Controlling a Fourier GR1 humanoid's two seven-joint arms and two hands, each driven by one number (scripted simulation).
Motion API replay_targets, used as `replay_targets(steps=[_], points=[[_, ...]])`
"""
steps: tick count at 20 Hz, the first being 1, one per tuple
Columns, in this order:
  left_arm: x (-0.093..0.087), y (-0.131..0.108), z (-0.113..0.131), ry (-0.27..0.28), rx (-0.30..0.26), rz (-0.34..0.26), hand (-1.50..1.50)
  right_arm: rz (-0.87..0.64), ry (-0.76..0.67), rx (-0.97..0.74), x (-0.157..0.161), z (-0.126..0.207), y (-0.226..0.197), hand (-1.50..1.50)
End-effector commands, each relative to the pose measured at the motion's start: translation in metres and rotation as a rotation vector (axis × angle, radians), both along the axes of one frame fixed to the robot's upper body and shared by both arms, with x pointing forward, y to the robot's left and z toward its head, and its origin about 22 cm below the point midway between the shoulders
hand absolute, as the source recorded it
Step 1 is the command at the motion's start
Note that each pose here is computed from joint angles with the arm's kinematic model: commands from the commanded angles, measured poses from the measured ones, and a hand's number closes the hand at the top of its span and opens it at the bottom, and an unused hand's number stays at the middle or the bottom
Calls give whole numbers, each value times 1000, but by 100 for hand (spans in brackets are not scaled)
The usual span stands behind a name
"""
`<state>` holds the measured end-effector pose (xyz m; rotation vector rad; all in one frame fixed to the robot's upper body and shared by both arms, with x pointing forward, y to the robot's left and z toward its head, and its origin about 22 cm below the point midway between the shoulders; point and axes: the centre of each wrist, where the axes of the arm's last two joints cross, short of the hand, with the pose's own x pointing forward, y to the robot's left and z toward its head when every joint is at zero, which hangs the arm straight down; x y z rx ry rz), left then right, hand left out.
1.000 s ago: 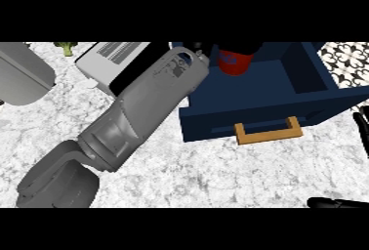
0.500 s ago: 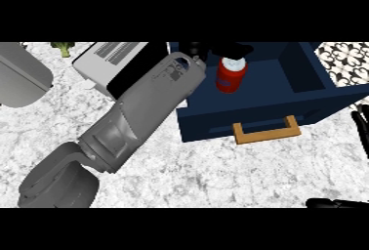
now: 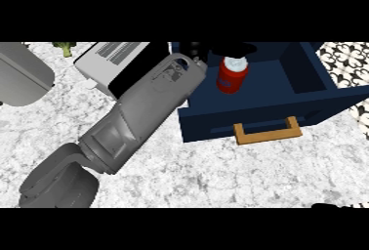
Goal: Pick up the can, place it into the drawer and close the drawer
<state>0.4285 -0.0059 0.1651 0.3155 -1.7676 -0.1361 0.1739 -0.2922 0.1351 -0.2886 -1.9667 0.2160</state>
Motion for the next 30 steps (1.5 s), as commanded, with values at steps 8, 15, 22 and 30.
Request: replay_targets(steps=[8, 15, 22, 30], points=[[-6, -11, 15, -16, -99, -36, -150, -16, -97, -311, 14, 13, 11, -150], [-10, -14, 14, -48, -114, -14, -150, -85, -78, -599, 34, 4, 23, -150], [-7, -14, 22, -25, -129, -5, -150, -98, -38, -827, 62, -27, 49, -150], [-8, 3, 48, -21, -124, -22, -150, -208, 27, -881, 87, -88, 53, -150]])
